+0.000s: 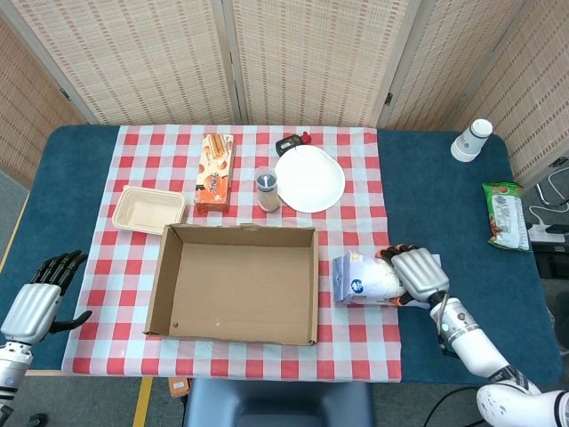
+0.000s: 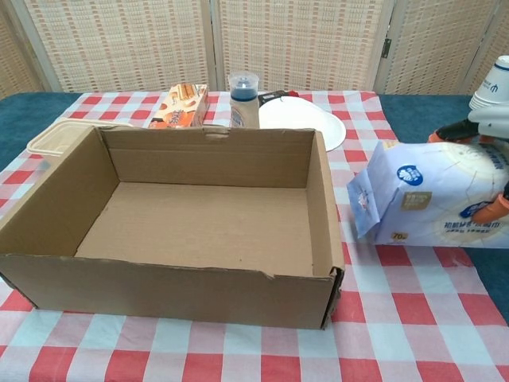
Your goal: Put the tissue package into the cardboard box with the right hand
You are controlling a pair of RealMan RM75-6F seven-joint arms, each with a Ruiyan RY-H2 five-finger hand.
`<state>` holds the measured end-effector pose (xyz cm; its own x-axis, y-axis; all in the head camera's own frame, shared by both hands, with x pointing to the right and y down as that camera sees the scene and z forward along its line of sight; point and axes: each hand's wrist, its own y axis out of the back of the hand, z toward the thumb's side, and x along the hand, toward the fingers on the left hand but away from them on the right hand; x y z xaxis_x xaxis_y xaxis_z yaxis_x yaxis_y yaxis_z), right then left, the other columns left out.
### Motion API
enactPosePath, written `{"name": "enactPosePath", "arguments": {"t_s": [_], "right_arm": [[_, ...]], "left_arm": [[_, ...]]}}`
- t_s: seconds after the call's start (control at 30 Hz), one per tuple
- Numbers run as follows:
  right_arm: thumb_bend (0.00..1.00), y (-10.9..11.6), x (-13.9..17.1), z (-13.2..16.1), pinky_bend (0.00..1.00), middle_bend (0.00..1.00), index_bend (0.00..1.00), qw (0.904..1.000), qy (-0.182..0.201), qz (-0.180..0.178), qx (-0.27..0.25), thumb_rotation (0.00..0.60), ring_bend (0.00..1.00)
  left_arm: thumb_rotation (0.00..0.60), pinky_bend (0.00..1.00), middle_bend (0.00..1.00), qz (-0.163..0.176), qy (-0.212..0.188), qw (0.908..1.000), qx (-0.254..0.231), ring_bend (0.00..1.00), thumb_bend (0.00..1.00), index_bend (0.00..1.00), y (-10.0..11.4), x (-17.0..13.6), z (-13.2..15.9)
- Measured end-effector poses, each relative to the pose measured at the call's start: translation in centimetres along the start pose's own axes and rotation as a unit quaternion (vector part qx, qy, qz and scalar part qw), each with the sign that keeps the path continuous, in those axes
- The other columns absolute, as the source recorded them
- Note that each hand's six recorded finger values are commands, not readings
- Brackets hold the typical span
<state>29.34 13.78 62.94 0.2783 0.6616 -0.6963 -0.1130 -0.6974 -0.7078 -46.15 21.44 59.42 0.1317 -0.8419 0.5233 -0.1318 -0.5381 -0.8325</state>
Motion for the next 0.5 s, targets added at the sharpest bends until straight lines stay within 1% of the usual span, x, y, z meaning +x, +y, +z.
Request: {"name": "enactPosePath", "arguments": {"t_s": [0.07,0.17,0.27,0.37,0.4,0.5], "right_arm": [[0.03,1.2,0.8,0.0,0.4,0.28,0.44,1.0,-0.001,-0.007,0.003,0.6,0.26],[0.03,3.7,2.4,0.2,0.4,0.28,0.44,0.9997,-0.002,-0.023,0.01,0.6,0.26],[0.03,6.7,4.0,0.6,0.4,0.28,0.44,0.9989,-0.001,-0.043,0.02,0.6,0.26],[0.03,10.2,5.4,1.8,0.4,0.28,0.44,0.9975,0.006,-0.065,0.027,0.6,0.26],[0.03,11.7,5.8,2.5,0.4,0.28,0.44,0.9967,0.011,-0.075,0.028,0.6,0.26],[0.03,15.0,6.1,4.7,0.4,0.28,0.44,0.9941,0.03,-0.101,0.024,0.6,0.26]], "left_arm": [[0.6,0.07,0.0,-0.001,0.0,1.0,0.001,0.0,0.2,0.0,0.0,0.0,0.0],[0.6,0.07,0.0,-0.004,0.002,1.0,0.002,0.0,0.2,0.0,-0.3,0.1,-0.1],[0.6,0.07,0.0,-0.013,0.006,0.9999,0.003,0.0,0.2,0.0,-0.7,0.3,-0.2],[0.6,0.07,0.0,-0.013,0.006,0.9999,0.006,0.0,0.2,0.0,-0.8,0.5,-0.1],[0.6,0.07,0.0,-0.013,0.005,0.9999,0.007,0.0,0.2,0.0,-0.8,0.5,0.0],[0.6,0.07,0.0,-0.013,0.003,0.9999,0.009,0.0,0.2,0.0,-0.9,0.4,0.1]]}}
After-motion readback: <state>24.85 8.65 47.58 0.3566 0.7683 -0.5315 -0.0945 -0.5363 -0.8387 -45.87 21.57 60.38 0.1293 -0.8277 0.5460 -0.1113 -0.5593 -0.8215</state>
